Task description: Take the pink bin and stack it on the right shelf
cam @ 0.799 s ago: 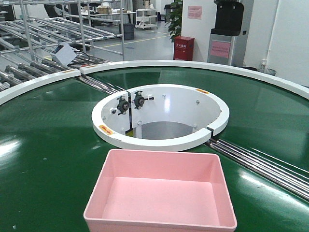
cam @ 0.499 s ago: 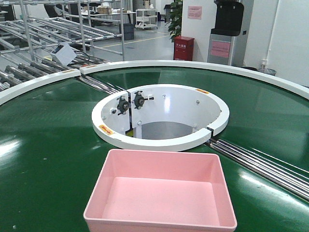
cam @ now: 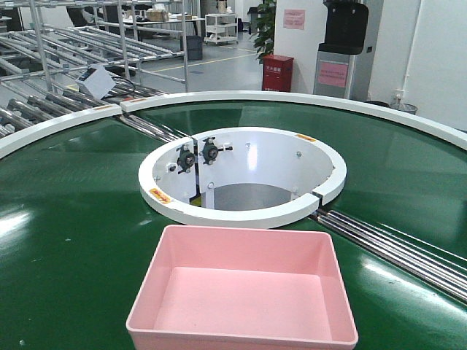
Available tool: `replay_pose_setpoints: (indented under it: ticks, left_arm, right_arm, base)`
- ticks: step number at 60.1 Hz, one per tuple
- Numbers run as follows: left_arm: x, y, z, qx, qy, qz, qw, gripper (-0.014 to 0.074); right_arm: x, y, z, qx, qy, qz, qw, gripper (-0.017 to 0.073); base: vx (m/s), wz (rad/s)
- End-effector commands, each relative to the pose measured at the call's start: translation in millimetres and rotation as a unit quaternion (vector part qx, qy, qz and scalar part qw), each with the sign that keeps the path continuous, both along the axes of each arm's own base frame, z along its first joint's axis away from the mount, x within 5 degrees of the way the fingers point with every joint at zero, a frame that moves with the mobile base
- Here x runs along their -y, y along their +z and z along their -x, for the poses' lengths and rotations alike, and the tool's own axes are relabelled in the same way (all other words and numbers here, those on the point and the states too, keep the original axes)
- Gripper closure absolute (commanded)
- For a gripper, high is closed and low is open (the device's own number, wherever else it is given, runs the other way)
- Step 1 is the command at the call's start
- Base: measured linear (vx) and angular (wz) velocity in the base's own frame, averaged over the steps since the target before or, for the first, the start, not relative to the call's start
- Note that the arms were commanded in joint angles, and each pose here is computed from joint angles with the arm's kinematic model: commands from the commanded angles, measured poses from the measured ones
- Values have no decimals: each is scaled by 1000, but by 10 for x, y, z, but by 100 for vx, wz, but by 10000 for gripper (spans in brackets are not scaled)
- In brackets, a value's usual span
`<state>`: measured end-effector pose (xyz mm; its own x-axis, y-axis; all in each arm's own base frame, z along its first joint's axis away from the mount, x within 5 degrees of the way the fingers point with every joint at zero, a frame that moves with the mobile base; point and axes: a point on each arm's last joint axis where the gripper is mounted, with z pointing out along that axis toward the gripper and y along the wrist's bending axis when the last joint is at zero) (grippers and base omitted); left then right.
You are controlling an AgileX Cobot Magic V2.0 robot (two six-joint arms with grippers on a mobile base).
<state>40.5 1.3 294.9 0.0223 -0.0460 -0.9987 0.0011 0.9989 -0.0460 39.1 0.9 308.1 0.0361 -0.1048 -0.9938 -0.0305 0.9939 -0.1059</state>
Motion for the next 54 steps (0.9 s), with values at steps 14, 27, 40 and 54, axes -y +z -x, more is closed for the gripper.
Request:
replay_pose_setpoints:
  ticks: [14, 27, 40, 54]
  left_arm:
    - [-6, 257, -305, -185, 11, 18, 982, 561]
    - [51, 161, -659, -299, -26, -33, 953, 181]
    - [340, 222, -982, -347, -151, -78, 922, -101]
    - [680, 161, -1575, -407, -212, -112, 881, -105]
  right_arm:
    - [-16, 186, -488, -229, -3, 7, 973, 545]
    - [-55, -63, -884, -341, 17, 31, 939, 151]
    - [-275, -41, -1233, -420, 87, 66, 901, -169]
    - [-498, 83, -1798, -477, 106, 72, 869, -130]
  base:
    - [0, 0]
    - [0, 0]
    - [0, 0]
    - [0, 0]
